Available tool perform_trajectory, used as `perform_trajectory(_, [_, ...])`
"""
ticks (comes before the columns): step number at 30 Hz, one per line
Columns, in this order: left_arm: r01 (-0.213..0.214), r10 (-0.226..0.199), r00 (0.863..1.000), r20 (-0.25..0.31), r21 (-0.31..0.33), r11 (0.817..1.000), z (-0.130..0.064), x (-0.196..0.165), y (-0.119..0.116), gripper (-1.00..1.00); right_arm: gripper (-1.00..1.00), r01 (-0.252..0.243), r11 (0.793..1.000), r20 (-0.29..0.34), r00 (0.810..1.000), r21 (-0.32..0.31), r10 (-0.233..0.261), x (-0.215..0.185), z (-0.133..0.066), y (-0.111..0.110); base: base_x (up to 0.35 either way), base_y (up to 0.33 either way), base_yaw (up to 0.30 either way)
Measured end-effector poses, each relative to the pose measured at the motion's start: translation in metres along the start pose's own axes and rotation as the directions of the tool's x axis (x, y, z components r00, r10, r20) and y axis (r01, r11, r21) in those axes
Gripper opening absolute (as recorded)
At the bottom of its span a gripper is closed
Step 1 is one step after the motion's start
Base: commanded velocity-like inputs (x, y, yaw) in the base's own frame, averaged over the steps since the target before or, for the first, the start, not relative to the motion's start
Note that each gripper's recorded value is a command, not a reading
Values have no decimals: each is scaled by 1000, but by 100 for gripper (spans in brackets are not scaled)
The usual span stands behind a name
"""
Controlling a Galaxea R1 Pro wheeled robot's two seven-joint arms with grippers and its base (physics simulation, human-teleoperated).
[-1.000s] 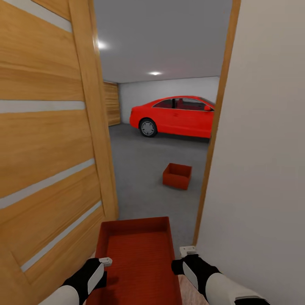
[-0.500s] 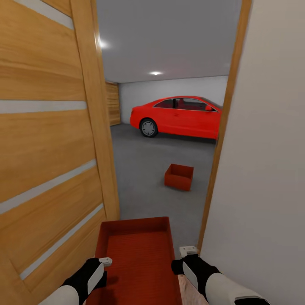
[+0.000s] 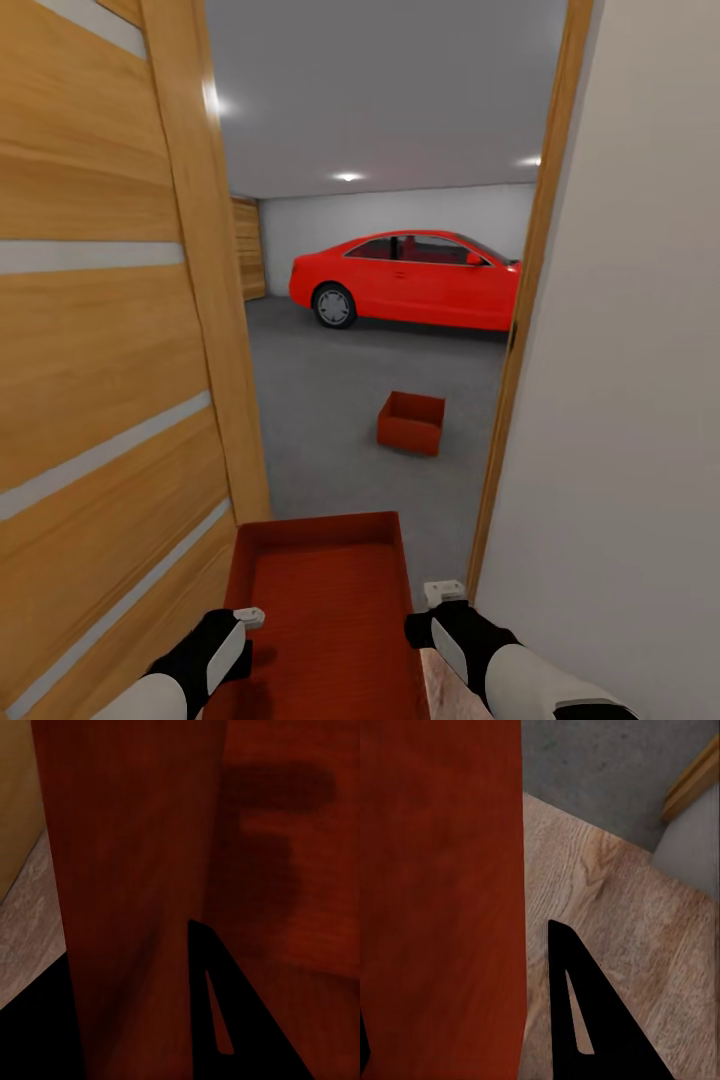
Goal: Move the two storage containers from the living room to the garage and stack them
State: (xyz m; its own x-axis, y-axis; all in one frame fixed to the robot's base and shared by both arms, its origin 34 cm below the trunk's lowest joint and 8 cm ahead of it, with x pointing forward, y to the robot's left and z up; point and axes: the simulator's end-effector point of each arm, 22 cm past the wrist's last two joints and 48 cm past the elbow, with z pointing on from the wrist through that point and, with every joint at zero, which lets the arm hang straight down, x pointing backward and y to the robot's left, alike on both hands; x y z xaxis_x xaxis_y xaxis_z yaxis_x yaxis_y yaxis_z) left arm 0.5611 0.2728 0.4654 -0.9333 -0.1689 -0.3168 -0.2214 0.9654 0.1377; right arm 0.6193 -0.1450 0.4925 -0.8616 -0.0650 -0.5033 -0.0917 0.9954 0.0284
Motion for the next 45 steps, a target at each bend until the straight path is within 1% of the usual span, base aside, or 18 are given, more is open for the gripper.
perform_trajectory(11, [2, -2, 1000, 13, 2, 1000, -5, -5, 0, -100, -100, 0, 1000, 12, 1000, 0, 0, -5, -4, 0, 0, 21, -216])
perform_trajectory(17, [3, -3, 1000, 19, 3, 1000, -7, -7, 0, -100, -100, 0, 1000, 19, 1000, 0, 0, -8, -6, 0, 0, 302, -204])
perform_trajectory(22, [5, -5, 1000, 20, 3, 1000, -7, -7, 1, -100, -100, 0, 1000, 21, 1000, -1, 0, -9, -7, 1, 8, 337, -38])
perform_trajectory(30, [5, -5, 1000, 22, 4, 1000, -8, -8, 1, -100, -100, 1, 1000, 23, 1000, 0, -1, -9, -8, 1, 182, 291, -26])
perform_trajectory(35, [5, -5, 1000, 27, 5, 1000, -10, -10, 0, -100, -100, 1, 1000, 27, 1000, 1, -1, -11, -9, 0, 229, 63, -192])
perform_trajectory(41, [6, -6, 999, 33, 5, 1000, -12, -12, 0, -100, -100, 2, 1000, 34, 999, 2, -2, -14, -11, 0, 21, 6, -214])
perform_trajectory(45, [7, -7, 999, 38, 6, 1000, -14, -13, 1, -100, -100, 2, 1000, 38, 999, 2, -2, -16, -13, 0, 1, 191, -215])
